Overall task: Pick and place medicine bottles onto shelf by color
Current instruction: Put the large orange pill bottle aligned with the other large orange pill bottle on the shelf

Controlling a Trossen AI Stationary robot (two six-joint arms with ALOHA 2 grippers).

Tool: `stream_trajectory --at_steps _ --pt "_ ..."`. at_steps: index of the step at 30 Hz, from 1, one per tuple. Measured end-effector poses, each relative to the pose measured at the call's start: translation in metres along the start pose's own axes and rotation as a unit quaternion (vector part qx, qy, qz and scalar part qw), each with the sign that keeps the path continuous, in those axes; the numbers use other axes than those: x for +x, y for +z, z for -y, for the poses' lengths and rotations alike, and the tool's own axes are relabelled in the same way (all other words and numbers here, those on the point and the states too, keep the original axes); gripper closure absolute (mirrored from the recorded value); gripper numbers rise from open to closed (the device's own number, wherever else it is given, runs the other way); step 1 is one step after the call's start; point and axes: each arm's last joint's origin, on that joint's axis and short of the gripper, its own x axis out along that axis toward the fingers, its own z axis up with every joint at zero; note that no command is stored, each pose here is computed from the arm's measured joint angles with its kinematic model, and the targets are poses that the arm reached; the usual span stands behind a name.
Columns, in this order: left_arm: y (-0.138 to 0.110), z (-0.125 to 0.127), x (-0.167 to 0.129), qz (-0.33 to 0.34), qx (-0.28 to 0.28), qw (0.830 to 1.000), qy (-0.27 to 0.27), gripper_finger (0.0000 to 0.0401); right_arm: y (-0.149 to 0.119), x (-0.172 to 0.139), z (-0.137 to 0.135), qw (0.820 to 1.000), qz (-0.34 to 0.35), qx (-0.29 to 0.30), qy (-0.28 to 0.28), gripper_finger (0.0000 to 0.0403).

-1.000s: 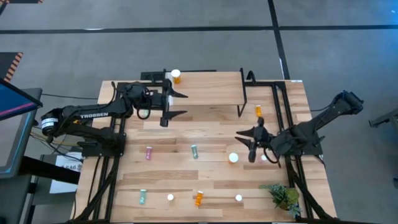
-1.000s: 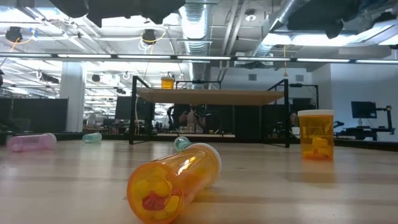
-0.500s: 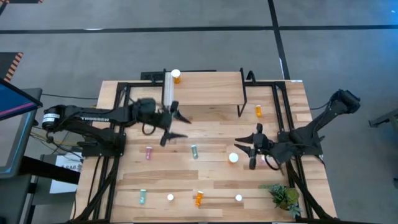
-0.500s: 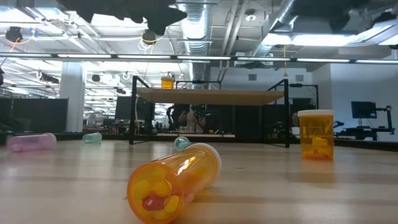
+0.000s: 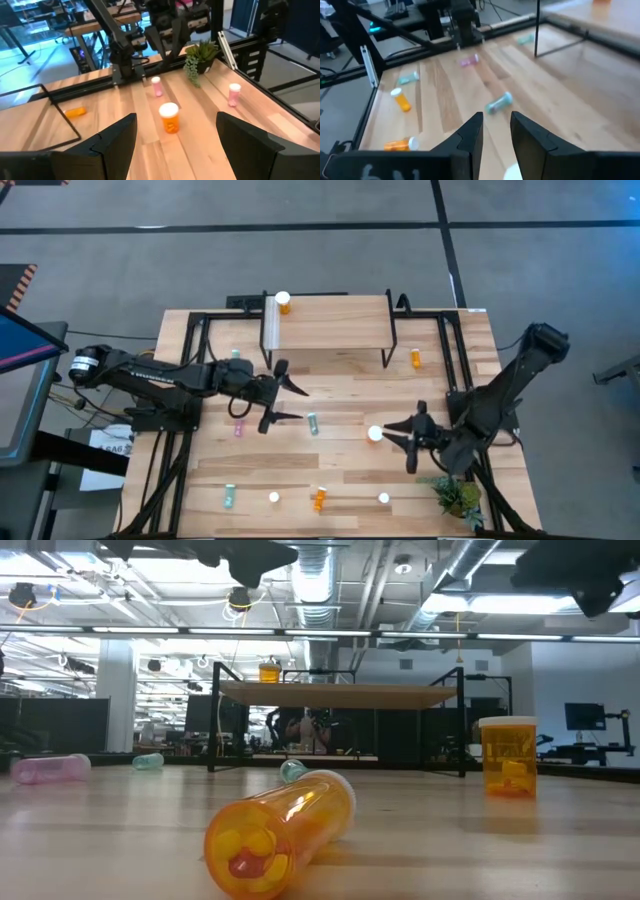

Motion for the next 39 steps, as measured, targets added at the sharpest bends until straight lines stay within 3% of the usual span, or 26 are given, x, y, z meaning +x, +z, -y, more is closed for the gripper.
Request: stream_trajectory --at_steps 9,17,23,39 --pt "0.000 0.001 0.000 0.000 -0.002 1.000 0.001 0.0140 -0.024 0.019 -0.004 0.999 -0.025 0.032 -0.033 0.0272" --pt "0.000 0.001 0.000 0.000 0.007 1.000 0.001 0.0140 -0.036 0.031 -0.003 0.995 -0.075 0.066 -0.030 0.0167" --pt "0.000 0.001 0.000 -0.002 0.006 1.000 0.000 0.0140 -0.040 0.038 0.003 0.992 -0.110 0.034 -0.043 0.0114" --pt "-0.002 0.001 0.000 -0.010 -0.010 1.000 -0.001 0.0140 -0.043 0.039 0.009 0.989 -0.133 0.021 -0.058 0.0106"
